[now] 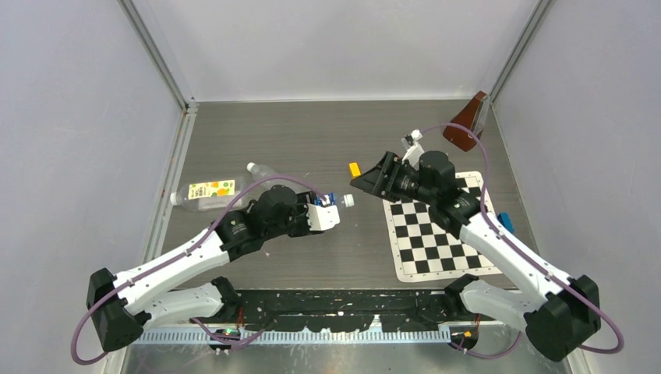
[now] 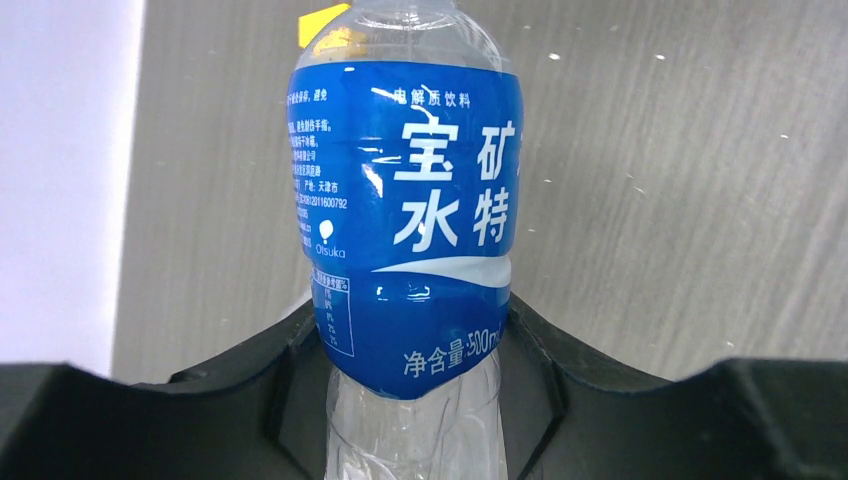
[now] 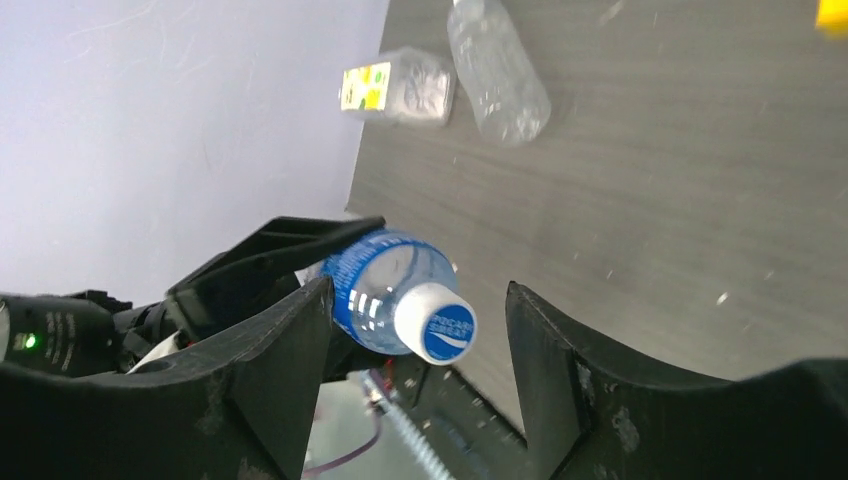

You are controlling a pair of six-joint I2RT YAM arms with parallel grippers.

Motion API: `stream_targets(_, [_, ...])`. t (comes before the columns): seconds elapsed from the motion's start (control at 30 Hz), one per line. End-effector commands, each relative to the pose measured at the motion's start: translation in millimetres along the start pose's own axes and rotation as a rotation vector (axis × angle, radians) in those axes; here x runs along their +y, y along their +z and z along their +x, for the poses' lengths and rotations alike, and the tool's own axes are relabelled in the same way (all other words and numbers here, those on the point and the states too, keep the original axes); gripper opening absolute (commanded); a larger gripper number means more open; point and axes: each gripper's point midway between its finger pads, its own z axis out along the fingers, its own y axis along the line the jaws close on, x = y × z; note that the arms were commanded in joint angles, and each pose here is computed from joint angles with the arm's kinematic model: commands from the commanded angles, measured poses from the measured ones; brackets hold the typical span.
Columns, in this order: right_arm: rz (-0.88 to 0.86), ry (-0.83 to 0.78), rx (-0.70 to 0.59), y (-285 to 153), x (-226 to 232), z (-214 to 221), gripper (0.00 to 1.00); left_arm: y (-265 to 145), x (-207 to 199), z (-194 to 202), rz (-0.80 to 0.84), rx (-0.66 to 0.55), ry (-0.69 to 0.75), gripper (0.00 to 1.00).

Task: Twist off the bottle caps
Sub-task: Unscrew the bottle cap from the plastic bottle.

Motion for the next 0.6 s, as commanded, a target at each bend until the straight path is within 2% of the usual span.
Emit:
stream_targets(0.0, [-0.113,0.258,0.134,11.8,17.0,20.0,0.68,-6.0,28.5,-18.9,-0.136,-0.067,0.058,0.00])
stream_targets(0.13, [-0.195,0.363,0.161,19.4,20.9,23.1,0.61,-6.9,27.8,-17.8,-0.138,-0.065,0.063,0.00])
stream_targets(0.23, [-0.202,0.379,0.153,20.0,18.4,21.8,0.52,-7.6,26.7,-17.8,-0.136,-0.067,0.064,0.00])
stream_targets(0.33, [-0.193,0.388,0.144,18.3,14.9,19.1,0.49,-7.2,25.6,-17.8,-0.131,-0.065,0.064,0.00])
stream_targets(0.43, [-0.189,0.395,0.146,16.7,11.4,19.2,0.41,-6.1,25.2,-17.7,-0.127,-0.063,0.066,0.00])
stream_targets(0.5, [-0.200,0.394,0.154,14.9,12.5,19.6,0.41,-5.0,25.0,-16.7,-0.127,-0.058,0.066,0.00])
stream_targets(0.57, [-0.209,0.392,0.162,13.8,13.8,20.0,0.44,-4.1,24.4,-17.0,-0.123,-0.057,0.067,0.00])
